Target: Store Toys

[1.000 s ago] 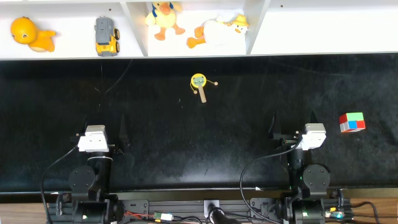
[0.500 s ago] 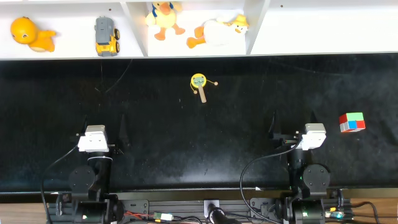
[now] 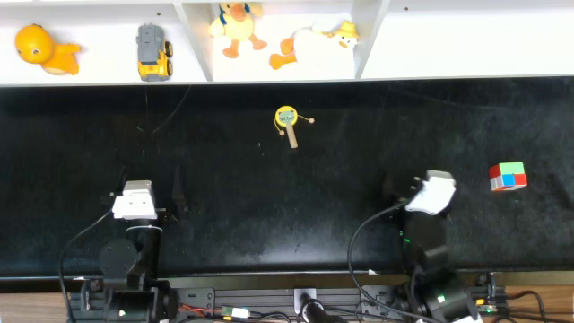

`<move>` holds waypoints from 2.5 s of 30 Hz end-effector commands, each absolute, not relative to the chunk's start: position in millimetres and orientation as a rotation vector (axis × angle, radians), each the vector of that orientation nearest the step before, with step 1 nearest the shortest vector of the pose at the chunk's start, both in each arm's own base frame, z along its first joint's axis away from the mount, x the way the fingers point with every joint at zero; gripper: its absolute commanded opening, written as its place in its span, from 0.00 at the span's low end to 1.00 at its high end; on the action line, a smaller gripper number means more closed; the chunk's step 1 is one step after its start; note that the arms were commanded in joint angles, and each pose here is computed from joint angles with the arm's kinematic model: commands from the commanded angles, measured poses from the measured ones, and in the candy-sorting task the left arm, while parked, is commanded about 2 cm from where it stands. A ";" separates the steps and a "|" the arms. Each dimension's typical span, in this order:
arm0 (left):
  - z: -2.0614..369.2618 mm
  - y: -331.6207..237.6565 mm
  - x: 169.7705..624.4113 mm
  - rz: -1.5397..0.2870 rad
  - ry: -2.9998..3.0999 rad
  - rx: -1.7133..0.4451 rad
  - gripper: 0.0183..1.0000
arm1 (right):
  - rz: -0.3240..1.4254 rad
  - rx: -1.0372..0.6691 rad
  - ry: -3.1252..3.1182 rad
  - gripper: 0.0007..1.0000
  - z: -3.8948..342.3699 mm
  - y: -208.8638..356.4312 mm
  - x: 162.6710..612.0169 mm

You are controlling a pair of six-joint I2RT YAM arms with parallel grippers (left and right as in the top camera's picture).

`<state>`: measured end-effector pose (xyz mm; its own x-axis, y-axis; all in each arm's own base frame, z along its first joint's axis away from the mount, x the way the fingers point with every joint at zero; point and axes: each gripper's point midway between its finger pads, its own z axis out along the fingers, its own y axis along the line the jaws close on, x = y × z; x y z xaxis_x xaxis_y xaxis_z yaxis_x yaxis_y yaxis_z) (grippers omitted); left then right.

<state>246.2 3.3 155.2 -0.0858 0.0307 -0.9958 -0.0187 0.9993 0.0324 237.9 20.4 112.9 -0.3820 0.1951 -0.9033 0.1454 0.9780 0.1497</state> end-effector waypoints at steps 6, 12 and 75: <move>156.1 2.3 245.8 0.048 1.650 0.030 1.00 | 0.188 0.428 2.236 1.00 115.4 100.8 227.6; 156.1 2.3 245.8 0.048 1.650 0.030 1.00 | 0.092 0.407 2.396 0.99 102.3 152.6 223.8; 156.1 2.3 245.8 0.048 1.650 0.030 1.00 | -0.080 -0.150 2.709 1.00 34.8 250.2 350.0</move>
